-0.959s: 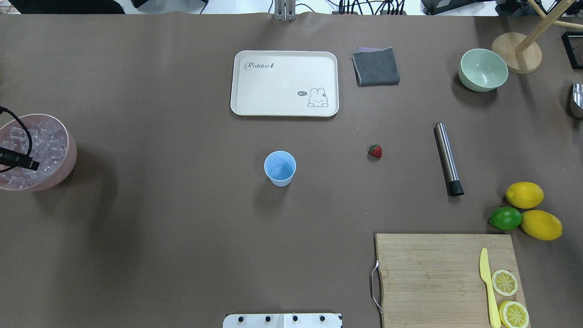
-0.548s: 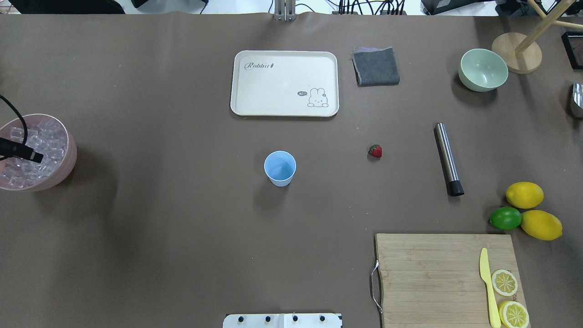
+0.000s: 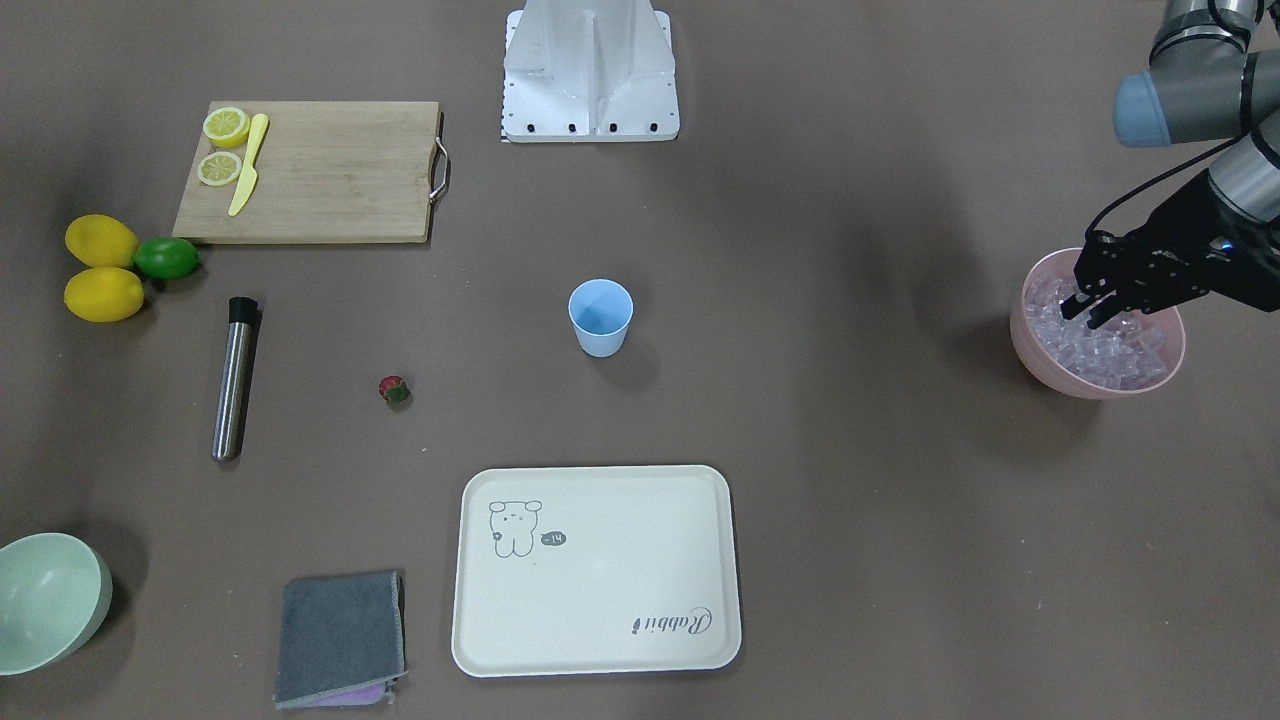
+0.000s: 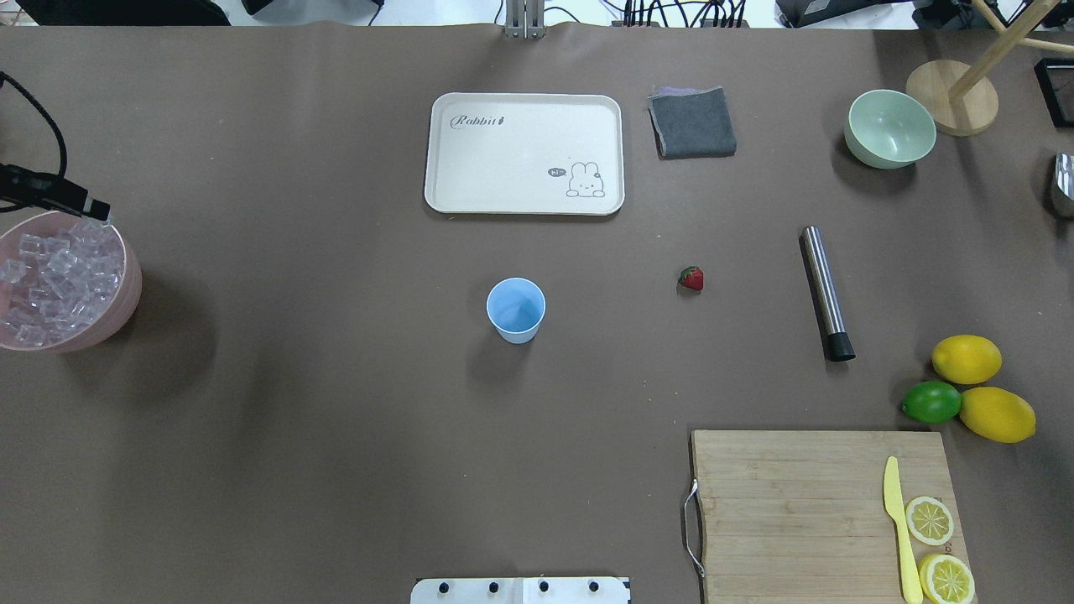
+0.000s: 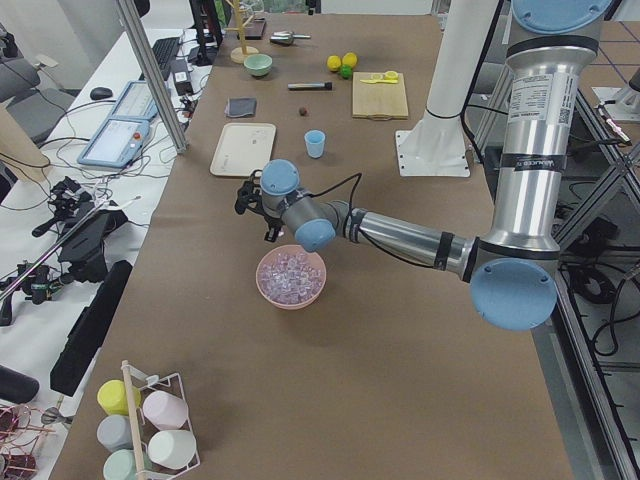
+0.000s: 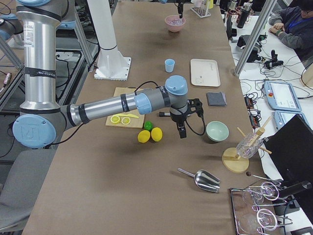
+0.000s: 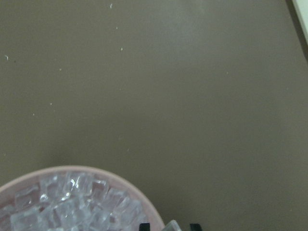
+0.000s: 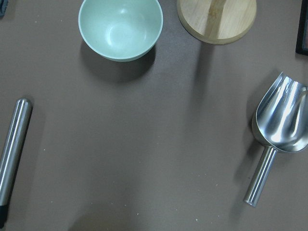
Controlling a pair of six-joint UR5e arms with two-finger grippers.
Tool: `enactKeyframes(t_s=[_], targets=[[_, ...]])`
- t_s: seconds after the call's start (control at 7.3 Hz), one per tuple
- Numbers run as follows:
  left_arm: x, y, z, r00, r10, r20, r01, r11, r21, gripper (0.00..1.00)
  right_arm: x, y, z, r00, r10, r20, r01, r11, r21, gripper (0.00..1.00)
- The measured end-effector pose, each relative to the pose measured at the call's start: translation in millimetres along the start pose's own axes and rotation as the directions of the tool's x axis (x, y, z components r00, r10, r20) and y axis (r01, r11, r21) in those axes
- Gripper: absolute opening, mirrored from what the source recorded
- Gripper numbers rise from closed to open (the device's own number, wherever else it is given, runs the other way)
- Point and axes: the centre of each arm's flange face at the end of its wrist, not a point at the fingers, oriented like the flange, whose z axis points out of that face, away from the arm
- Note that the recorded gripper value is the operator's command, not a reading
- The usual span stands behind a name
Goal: Mash ice and strawberries in cup
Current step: 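Carry the ice cube with the left gripper over the light-blue cup and release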
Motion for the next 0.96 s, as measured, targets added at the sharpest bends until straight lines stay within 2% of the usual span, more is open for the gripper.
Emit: enactKeyframes(t_s=[0.27,0.41,0.68,0.96], targets=[[64,-24,18,0.996,-0.074,-0.046,0.074,0.997,0.006,0.00,0,0,0,1.000,0.000,0.001,0.000,1.000,0.000,1.00],[110,-30,42,0.992,-0.117,-0.057,0.118,0.993,0.016,0.00,0,0,0,1.000,0.000,0.002,0.000,1.000,0.000,1.00],[212,-22,98,0.979,-0.185,-0.084,0.189,0.981,0.041,0.00,-1,0,0,1.000,-0.004,0.004,0.004,1.000,0.000,1.00],[303,-1,139,0.964,-0.235,-0.128,0.245,0.967,0.070,0.00,-1,0,-1,1.000,-0.010,0.008,0.010,1.000,0.000,1.00]])
